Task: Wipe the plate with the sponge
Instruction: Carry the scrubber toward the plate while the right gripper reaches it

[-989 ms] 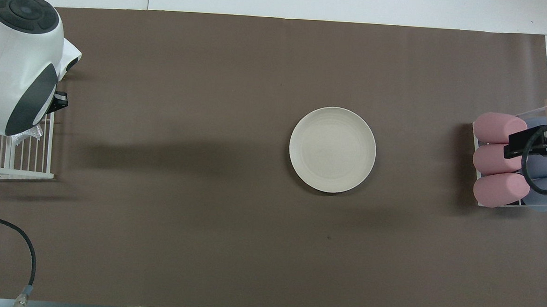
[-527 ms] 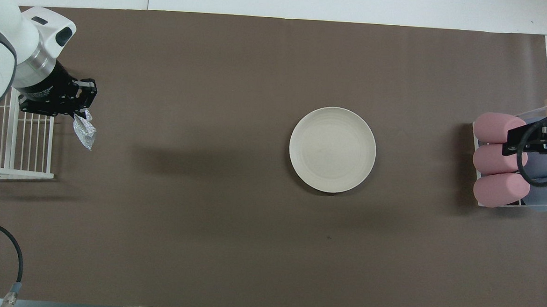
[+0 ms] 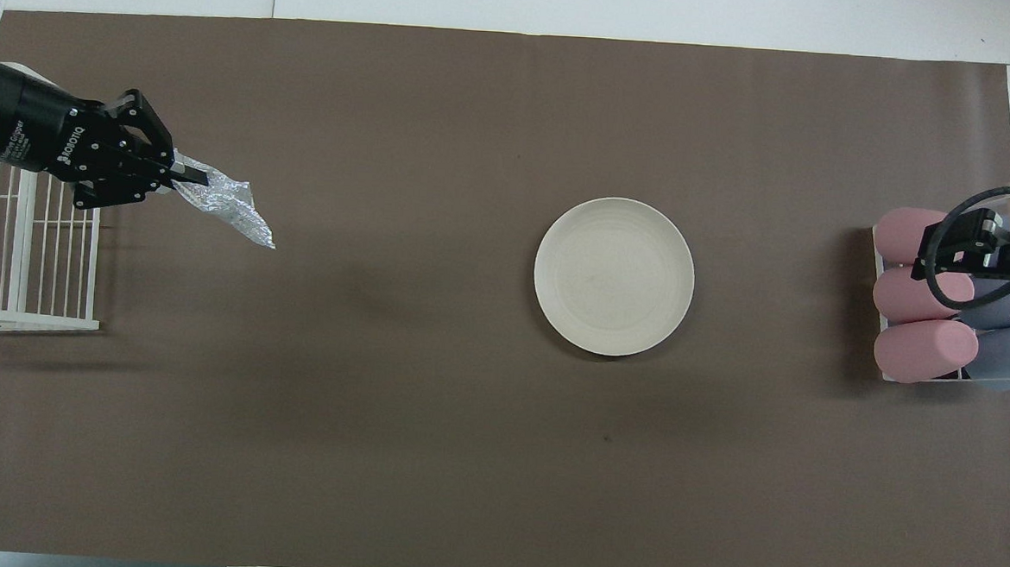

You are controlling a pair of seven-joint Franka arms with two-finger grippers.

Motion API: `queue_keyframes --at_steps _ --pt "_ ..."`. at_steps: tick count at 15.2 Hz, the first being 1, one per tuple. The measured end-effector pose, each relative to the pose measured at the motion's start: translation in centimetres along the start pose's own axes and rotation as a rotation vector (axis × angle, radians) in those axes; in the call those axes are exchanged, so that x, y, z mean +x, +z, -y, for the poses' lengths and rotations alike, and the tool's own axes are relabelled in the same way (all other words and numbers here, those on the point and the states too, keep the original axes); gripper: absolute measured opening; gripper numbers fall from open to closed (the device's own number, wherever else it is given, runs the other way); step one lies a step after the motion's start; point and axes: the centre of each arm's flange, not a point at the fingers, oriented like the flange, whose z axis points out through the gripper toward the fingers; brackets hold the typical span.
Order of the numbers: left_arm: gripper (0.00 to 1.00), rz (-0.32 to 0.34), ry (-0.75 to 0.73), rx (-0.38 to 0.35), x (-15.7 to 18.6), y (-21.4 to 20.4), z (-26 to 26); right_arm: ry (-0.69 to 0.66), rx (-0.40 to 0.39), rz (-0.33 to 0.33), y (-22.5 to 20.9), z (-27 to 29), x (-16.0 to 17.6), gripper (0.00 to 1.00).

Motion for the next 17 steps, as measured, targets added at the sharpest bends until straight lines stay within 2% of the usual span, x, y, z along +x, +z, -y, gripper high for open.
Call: queue_keyframes --at_steps 3,6,8,12,17 --pt "0.06 0.111 0.057 -0.178 -1.9 3.0 1.7 0.175 0.006 0.004 0.0 1.3 -0.6 1.0" --pt "0.06 0.176 0.136 -0.322 -4.3 5.2 4.6 0.378 0.043 0.056 -0.4 4.8 -3.2 1.0" --pt "0.06 0.196 0.217 -0.4 -5.9 6.5 6.0 0.47 0.039 0.085 -0.7 6.6 -5.0 1.0" --pt "0.06 0.224 0.409 -0.536 -9.8 10.5 8.2 0.63 0.022 0.081 -0.9 11.6 -8.8 1.0" --pt "0.06 0.259 0.501 -0.662 -14.1 14.0 8.5 0.878 0.005 0.066 -0.9 17.6 -14.5 1.0"
